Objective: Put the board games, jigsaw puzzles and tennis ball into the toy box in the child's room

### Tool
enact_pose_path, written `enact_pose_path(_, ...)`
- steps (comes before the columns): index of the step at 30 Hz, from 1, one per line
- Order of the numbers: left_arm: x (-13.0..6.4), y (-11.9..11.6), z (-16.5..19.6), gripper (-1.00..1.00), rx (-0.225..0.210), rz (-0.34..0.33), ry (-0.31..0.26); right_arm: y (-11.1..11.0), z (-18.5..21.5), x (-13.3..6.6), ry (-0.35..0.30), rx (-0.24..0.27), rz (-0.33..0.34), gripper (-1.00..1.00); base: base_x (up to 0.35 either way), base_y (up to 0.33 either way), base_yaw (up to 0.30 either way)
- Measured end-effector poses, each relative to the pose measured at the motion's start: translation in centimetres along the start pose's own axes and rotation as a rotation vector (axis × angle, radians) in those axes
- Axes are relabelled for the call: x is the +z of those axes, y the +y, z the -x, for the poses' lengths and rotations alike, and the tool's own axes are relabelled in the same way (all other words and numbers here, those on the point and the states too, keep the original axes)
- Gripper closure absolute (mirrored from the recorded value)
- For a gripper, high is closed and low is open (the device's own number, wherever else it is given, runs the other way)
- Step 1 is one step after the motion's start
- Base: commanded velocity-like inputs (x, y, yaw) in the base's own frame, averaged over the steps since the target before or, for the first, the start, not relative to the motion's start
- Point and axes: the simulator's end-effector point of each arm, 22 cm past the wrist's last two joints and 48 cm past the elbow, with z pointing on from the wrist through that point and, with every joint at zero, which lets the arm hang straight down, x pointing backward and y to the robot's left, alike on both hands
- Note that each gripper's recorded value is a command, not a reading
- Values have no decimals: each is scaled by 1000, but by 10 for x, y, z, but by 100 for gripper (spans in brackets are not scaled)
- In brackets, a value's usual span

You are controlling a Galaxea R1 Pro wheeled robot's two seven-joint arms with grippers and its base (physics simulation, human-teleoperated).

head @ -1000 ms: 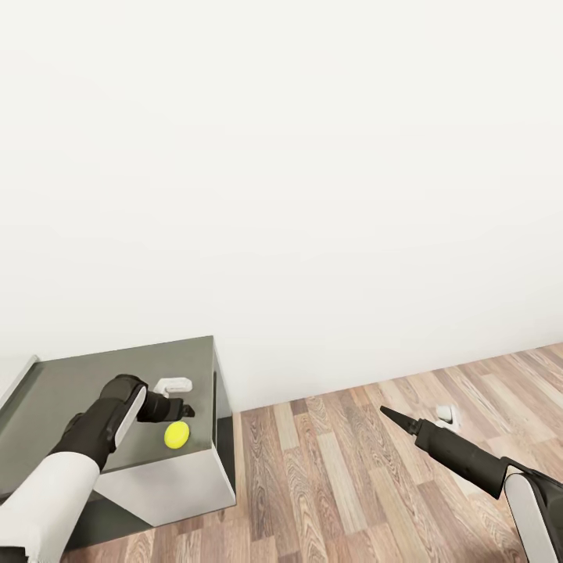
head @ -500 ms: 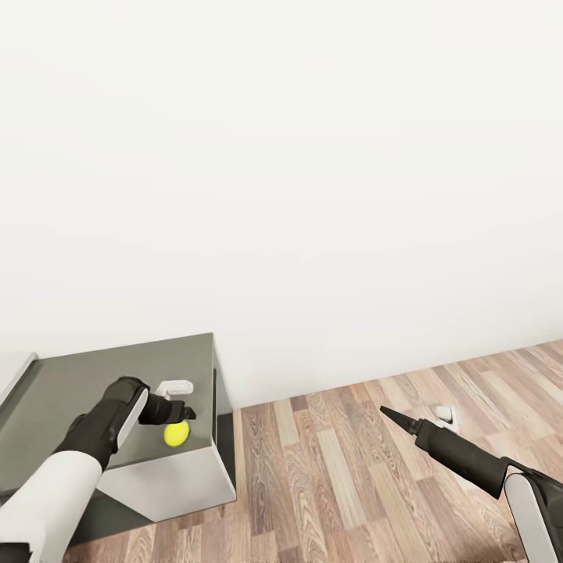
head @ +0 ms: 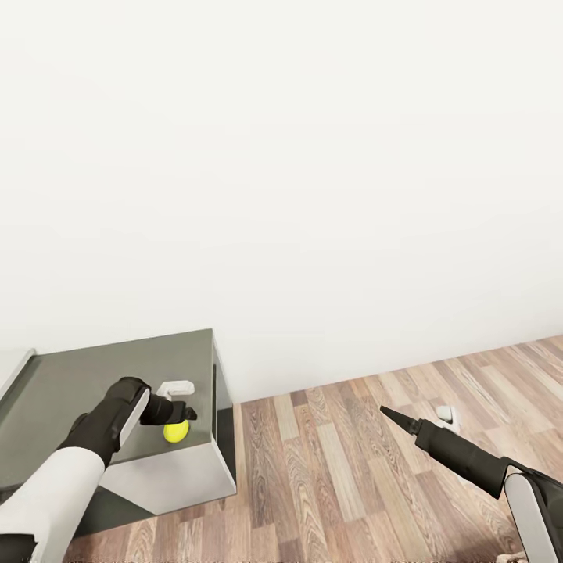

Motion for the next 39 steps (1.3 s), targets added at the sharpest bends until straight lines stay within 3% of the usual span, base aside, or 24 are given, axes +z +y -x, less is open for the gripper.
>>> enact_pose_path(27, 17, 3, -14, -100, -4, 5, 47, -13, -10, 5, 22, 22, -18, -100, 0, 0, 0)
enact_pose_path(28, 17, 3, -14, 100, -4, 5, 47, -13, -10, 5, 22, 22, -19, -100, 0, 0, 0)
enact_pose_path(39, 18, 3, -14, 100, -5, 1, 47, -13, -10, 5, 22, 23, -18, -100, 0, 0, 0)
